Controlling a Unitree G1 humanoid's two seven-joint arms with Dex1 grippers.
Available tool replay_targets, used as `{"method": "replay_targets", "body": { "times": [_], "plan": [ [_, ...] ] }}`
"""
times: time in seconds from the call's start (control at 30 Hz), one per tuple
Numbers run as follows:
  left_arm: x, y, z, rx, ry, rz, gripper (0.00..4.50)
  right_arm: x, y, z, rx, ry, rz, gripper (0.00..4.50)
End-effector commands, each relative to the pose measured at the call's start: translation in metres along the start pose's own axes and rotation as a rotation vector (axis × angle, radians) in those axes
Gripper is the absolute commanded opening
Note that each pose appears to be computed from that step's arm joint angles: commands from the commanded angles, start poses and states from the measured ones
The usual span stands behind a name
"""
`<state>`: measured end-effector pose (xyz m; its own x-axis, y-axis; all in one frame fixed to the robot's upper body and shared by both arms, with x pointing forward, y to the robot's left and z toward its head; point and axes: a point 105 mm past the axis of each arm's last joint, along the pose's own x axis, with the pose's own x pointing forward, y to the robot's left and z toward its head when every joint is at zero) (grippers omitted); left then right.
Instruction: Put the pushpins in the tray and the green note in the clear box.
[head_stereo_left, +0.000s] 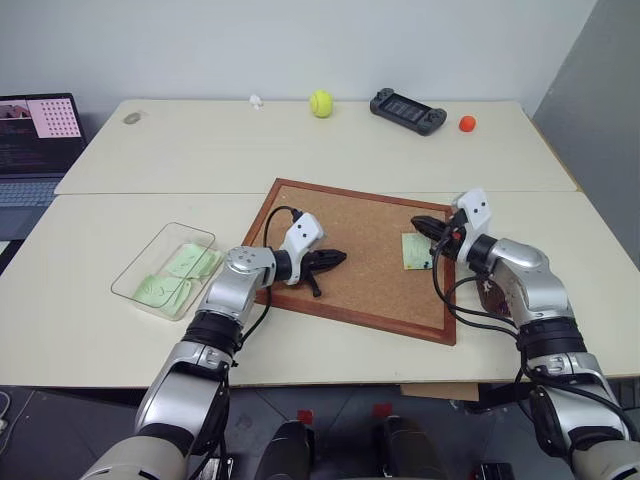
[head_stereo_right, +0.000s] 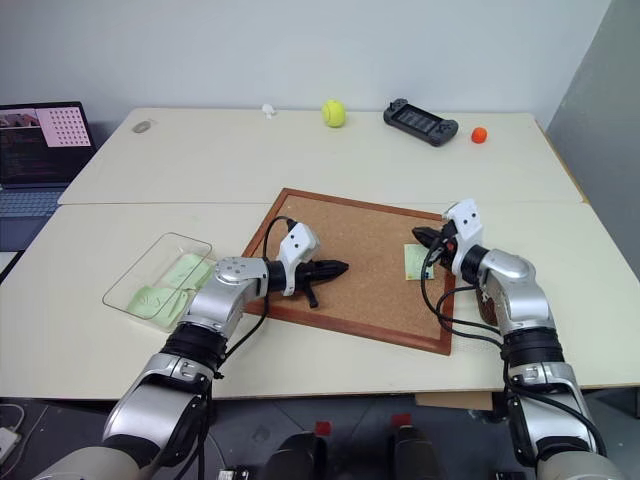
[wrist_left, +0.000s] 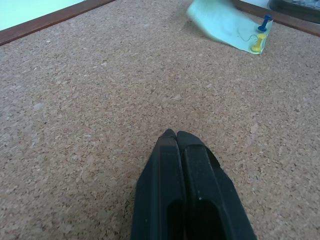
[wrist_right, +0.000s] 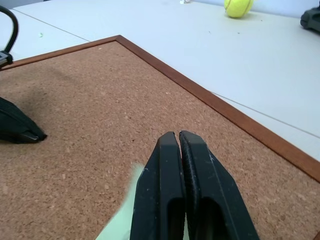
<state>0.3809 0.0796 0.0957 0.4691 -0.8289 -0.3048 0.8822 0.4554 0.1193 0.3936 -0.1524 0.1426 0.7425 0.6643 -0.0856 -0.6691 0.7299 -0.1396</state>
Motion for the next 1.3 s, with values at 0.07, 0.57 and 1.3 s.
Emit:
{"method": "replay_targets", "body": {
  "times": [0.07, 0.57, 1.3],
  "plan": [
    [0.005, -0.004, -0.008, -0.031, 0.038, -0.015, 0.0, -0.01, -0.004, 0.013, -0.044, -0.028, -0.013, 0.02],
    [0.012, -0.015, -0.02, -0.026, 0.07, -0.05, 0.0, -0.116, -0.02, 0.018, -0.042, 0.066, -0.309, 0.02],
    [0.015, -0.016, -0.015, -0.006, 0.065, -0.084, 0.0, -0.144, -0.03, -0.042, 0.163, 0.266, -0.495, 1.19]
  ]
}}
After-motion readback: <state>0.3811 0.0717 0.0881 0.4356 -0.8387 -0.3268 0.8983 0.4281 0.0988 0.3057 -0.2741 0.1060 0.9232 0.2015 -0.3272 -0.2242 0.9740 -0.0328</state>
